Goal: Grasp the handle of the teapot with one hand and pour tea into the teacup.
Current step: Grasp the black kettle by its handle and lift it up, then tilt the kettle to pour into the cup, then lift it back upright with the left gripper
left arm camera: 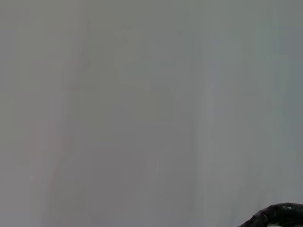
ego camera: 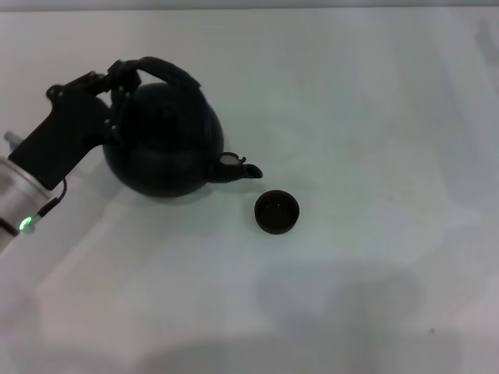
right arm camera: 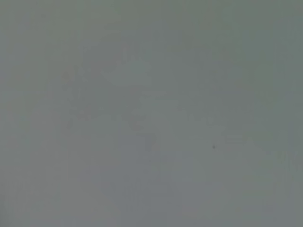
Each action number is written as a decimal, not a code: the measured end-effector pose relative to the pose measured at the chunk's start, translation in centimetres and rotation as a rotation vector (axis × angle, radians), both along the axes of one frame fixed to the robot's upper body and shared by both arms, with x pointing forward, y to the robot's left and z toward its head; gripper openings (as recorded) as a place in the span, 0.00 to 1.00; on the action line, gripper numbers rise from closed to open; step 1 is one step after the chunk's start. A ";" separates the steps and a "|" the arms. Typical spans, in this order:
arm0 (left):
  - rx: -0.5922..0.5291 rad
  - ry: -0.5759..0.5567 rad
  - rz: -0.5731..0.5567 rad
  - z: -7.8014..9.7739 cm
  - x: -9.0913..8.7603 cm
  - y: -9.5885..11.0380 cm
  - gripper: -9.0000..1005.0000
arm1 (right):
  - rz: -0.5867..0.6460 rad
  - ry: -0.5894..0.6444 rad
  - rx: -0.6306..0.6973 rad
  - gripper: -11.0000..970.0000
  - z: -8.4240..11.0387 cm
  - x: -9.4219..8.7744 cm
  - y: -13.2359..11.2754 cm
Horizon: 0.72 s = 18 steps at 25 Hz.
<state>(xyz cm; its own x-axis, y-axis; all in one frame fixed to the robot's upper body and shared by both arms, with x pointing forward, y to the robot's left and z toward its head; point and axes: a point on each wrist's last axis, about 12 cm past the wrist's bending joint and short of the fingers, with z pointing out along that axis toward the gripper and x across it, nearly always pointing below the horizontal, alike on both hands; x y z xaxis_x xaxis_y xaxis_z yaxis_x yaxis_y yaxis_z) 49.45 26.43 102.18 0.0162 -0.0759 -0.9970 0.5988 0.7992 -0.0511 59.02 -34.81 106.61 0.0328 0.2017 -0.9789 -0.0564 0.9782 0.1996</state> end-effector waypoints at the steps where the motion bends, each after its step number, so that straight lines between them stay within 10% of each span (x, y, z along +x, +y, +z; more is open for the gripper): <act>1: 0.000 0.000 0.000 0.0 0.0 0.0 0.16 | 0.001 0.001 0.000 0.86 0.0 0.0 0.0; 18: 0.236 -0.231 -0.125 0.9 1.1 -2.9 0.14 | -0.003 0.023 0.007 0.86 -0.7 -0.5 0.0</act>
